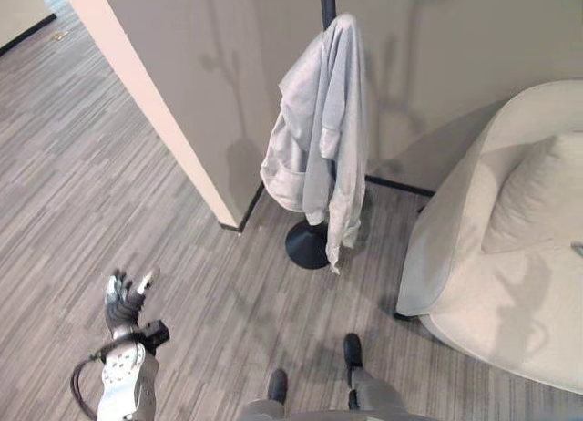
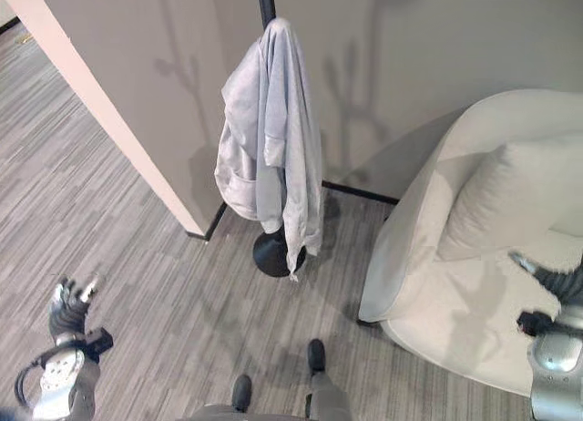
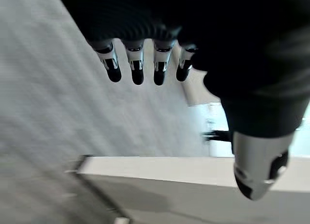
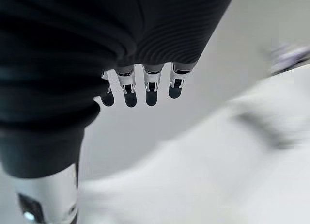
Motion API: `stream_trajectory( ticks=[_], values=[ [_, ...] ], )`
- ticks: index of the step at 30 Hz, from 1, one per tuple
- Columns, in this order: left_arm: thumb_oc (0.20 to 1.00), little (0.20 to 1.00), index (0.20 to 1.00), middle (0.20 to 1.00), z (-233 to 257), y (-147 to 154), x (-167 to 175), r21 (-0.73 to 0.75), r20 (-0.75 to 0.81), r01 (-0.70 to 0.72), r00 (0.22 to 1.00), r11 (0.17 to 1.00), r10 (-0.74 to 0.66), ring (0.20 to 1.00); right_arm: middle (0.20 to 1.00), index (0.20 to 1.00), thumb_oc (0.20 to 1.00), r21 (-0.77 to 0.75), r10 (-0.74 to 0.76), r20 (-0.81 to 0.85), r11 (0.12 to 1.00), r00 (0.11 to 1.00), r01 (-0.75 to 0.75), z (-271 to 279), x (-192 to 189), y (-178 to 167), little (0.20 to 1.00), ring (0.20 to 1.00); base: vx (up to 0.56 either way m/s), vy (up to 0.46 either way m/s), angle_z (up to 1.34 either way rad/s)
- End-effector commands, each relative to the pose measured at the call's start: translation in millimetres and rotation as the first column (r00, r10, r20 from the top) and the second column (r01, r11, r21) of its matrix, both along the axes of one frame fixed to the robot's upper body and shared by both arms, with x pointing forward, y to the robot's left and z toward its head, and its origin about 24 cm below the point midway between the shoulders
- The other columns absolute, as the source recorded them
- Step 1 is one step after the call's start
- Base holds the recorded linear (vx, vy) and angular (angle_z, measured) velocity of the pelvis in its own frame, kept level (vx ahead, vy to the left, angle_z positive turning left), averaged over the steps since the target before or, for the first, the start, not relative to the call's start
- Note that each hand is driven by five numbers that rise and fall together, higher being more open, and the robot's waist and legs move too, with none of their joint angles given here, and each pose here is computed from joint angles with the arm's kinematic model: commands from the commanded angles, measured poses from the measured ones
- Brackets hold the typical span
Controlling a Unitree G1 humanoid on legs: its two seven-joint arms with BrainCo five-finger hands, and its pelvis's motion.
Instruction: Hang the clothes on the sofa on the clothes rack.
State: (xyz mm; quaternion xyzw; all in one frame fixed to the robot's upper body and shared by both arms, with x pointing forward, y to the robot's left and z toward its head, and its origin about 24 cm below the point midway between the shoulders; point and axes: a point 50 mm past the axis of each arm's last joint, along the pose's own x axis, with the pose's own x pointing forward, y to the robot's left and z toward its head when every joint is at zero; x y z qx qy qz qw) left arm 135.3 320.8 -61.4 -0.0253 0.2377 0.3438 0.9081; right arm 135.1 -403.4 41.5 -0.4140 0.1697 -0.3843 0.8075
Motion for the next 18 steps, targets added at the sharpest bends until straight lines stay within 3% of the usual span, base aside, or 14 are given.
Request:
stream_trajectory(
  ticks=[1, 3, 5, 8, 10, 15, 18],
  values=[
    [1.0, 1.0, 1.0, 1.0, 6.8, 8.7, 7.8, 0.108, -0.064, 0.191, 0.981, 0.976, -0.185, 1.0, 1.0, 1.0, 1.0, 0.153, 0.016, -0.018, 0.988, 1.0, -0.013, -23.6, -7.4, 3.7, 1.0, 1.0, -0.02, 0.073, -0.18],
    [1.0, 1.0, 1.0, 1.0, -17.4, 0.1, -8.4, 0.072, -0.225, 0.291, 0.937, 0.954, -0.268, 1.0, 1.0, 1.0, 1.0, 0.344, -0.02, -0.125, 0.937, 0.992, 0.062, -72.2, -28.7, 15.9, 1.0, 1.0, -0.01, 0.041, -0.11],
    [1.0, 1.0, 1.0, 1.0, -43.4, -14.9, -25.2, 0.022, -0.426, 0.446, 0.814, 0.895, -0.395, 1.0, 1.0, 1.0, 1.0, 0.59, 0.005, -0.29, 0.788, 0.957, 0.174, -134.7, -58.2, 51.8, 1.0, 1.0, -0.02, 0.022, -0.18],
    [1.0, 1.0, 1.0, 1.0, -63.0, -33.8, -37.8, -0.038, -0.549, 0.574, 0.672, 0.818, -0.497, 1.0, 1.0, 1.0, 1.0, 0.701, 0.092, -0.39, 0.675, 0.916, 0.231, -167.8, -76.0, 89.4, 1.0, 1.0, -0.01, 0.007, -0.03],
    [1.0, 1.0, 1.0, 1.0, -78.6, -48.5, -50.7, -0.128, -0.599, 0.584, 0.598, 0.801, -0.532, 1.0, 1.0, 1.0, 1.0, 0.745, 0.155, -0.464, 0.601, 0.872, 0.29, -185.7, -89.5, 113.1, 1.0, 1.0, 0.0, 0.027, -0.08],
    [1.0, 1.0, 1.0, 1.0, -90.6, -65.7, -54.8, -0.197, -0.619, 0.569, 0.56, 0.799, -0.551, 1.0, 1.0, 1.0, 1.0, 0.762, 0.184, -0.51, 0.549, 0.841, 0.342, -197.5, -91.6, 133.3, 1.0, 1.0, 0.0, 0.01, 0.07],
    [1.0, 1.0, 1.0, 1.0, -91.4, -70.9, -49.0, -0.206, -0.606, 0.582, 0.556, 0.787, -0.569, 1.0, 1.0, 1.0, 1.0, 0.784, 0.245, -0.453, 0.567, 0.857, 0.253, -194.1, -69.0, 138.8, 1.0, 1.0, 0.0, 0.001, 0.07]
  ],
)
